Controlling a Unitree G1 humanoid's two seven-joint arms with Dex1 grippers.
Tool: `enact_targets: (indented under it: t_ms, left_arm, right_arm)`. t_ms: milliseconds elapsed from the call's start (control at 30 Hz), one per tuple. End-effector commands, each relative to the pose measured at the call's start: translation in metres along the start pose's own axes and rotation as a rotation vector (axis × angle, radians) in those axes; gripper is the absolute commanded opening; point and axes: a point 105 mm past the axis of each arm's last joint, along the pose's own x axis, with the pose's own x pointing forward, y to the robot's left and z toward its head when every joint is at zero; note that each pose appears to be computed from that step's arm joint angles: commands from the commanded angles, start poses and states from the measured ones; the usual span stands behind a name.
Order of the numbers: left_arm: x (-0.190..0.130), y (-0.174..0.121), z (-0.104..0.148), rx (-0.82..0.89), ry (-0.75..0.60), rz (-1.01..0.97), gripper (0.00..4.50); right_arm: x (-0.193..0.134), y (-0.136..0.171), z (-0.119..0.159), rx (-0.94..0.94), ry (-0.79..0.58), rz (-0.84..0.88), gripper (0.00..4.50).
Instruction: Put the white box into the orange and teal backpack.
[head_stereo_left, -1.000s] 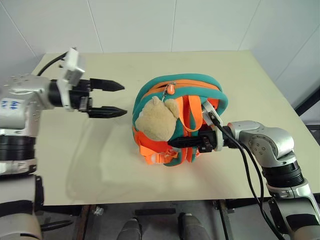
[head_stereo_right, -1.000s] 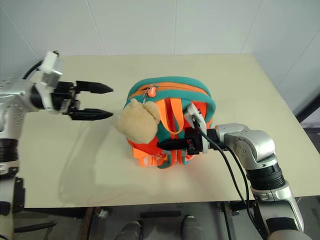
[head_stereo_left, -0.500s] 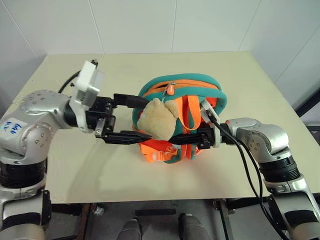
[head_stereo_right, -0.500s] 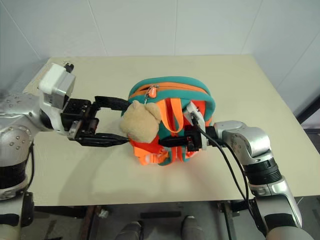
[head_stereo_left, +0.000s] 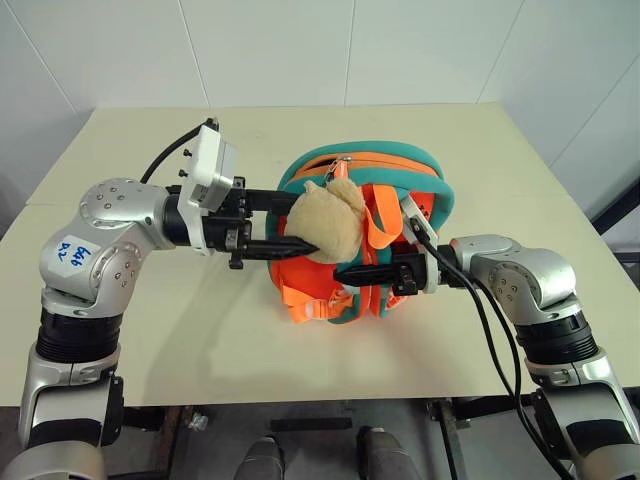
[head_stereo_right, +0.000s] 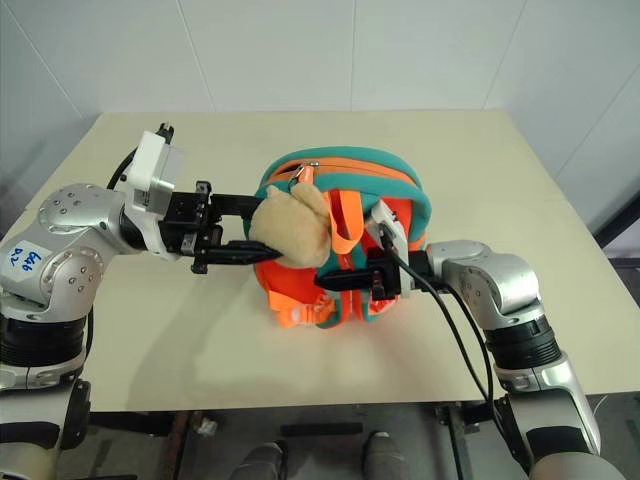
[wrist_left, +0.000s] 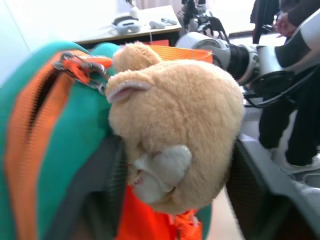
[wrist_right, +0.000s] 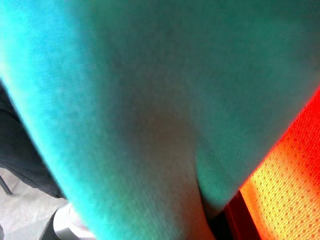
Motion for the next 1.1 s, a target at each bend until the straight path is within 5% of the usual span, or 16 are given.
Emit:
enact_targets:
  t_ms: [33, 100, 267, 433, 533, 600, 833, 1100]
  left_arm:
    - [-0.014, 0.01, 0.018, 0.072, -0.011, 0.053, 1.56]
    - [-0.024, 0.015, 0.027, 0.063, -0.022, 0.071, 1.11]
    - [-0.071, 0.031, 0.028, -0.005, 0.089, 0.175, 1.11]
    - [-0.127, 0.035, -0.004, -0.149, 0.263, 0.28, 1.11]
    - [-0.142, 0.031, -0.025, -0.262, 0.259, 0.306, 1.11]
    - [-0.15, 0.025, -0.059, -0.336, 0.327, 0.318, 1.11]
    - [-0.102, 0.004, -0.134, -0.489, 0.239, 0.271, 1.11]
    - [-0.06, -0.009, -0.179, -0.473, 0.23, 0.272, 1.11]
  right_arm:
    - [0.001, 0.005, 0.005, -0.028, -0.02, 0.008, 0.0]
    - [0.001, 0.005, 0.005, -0.027, -0.021, 0.007, 0.0]
    - [0.0, 0.005, 0.004, -0.026, -0.027, -0.001, 0.0]
    - [-0.001, 0.005, 0.001, -0.023, -0.036, -0.014, 0.0]
    - [-0.001, 0.005, 0.0, -0.022, -0.04, -0.019, 0.0]
    - [0.0, 0.005, 0.001, -0.022, -0.049, -0.024, 0.0]
    - [0.002, 0.006, 0.0, -0.015, -0.065, -0.038, 0.0]
    - [0.0, 0.006, -0.004, 0.001, -0.085, -0.079, 0.0]
